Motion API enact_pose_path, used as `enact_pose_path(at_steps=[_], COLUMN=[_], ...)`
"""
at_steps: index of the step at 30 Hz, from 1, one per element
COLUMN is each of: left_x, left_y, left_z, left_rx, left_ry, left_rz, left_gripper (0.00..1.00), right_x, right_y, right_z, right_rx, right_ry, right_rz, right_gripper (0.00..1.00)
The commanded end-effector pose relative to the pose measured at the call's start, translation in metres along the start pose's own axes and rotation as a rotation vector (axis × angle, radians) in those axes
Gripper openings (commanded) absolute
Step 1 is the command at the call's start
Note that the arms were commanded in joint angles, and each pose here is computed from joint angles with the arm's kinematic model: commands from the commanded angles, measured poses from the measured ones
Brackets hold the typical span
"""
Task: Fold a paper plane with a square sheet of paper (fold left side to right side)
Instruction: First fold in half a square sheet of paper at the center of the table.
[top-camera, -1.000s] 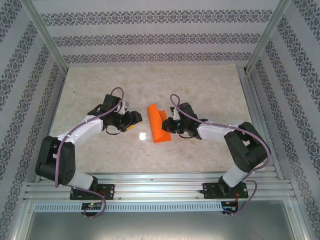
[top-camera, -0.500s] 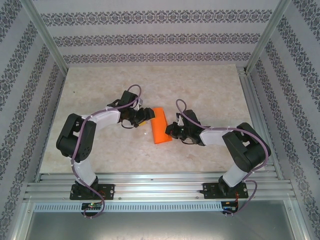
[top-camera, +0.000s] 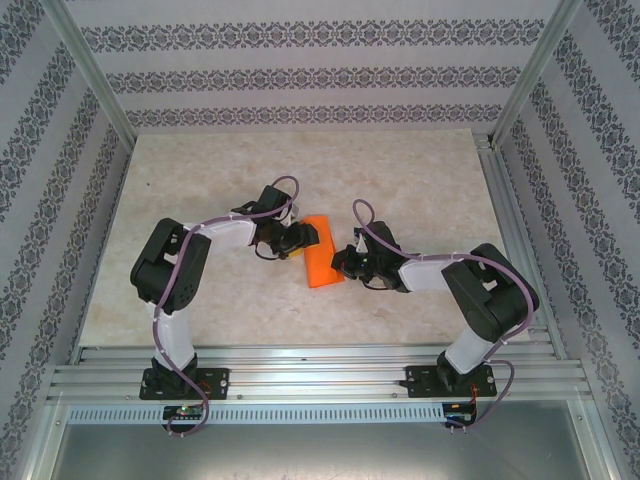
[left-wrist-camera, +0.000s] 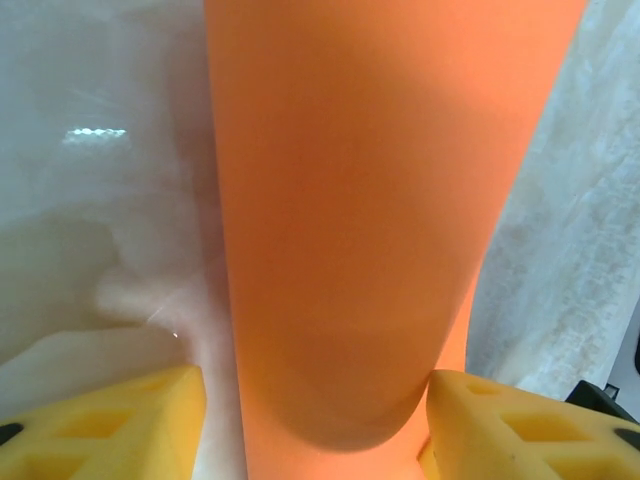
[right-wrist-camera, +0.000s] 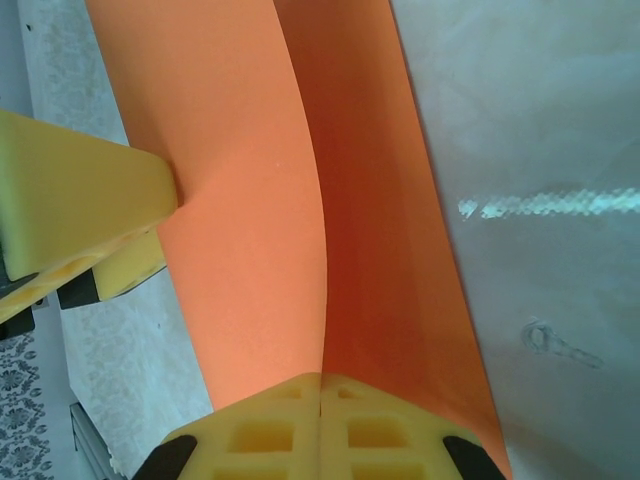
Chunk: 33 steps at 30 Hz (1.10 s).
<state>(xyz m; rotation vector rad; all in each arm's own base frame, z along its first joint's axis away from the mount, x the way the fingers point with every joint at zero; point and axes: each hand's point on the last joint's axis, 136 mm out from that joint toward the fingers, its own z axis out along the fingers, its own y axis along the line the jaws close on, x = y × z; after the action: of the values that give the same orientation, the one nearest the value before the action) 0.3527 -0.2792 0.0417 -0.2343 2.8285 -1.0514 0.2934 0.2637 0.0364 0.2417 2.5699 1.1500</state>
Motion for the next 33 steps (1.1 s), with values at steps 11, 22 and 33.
enact_pose_path(at_steps=[11,22,33], left_x=[-0.016,-0.012,-0.013], left_y=[-0.01,0.008,0.011], left_z=[0.014,0.025,0.028], left_rx=[-0.04,-0.098,-0.115], left_ry=[0.006,0.029,0.017], left_rz=[0.062,0.064,0.039], left_gripper=[0.51,0.48,0.5], right_x=[-0.014,-0.025,-0.044], right_y=[-0.004,-0.002,-0.011], right_z=[0.001,-0.006,-0.022], right_rx=[0.022,-0.008,0.066], right_ry=[-0.035,-0.035,-0.062], right_rz=[0.028,0.022,-0.039], right_gripper=[0.09,0.3,0.36])
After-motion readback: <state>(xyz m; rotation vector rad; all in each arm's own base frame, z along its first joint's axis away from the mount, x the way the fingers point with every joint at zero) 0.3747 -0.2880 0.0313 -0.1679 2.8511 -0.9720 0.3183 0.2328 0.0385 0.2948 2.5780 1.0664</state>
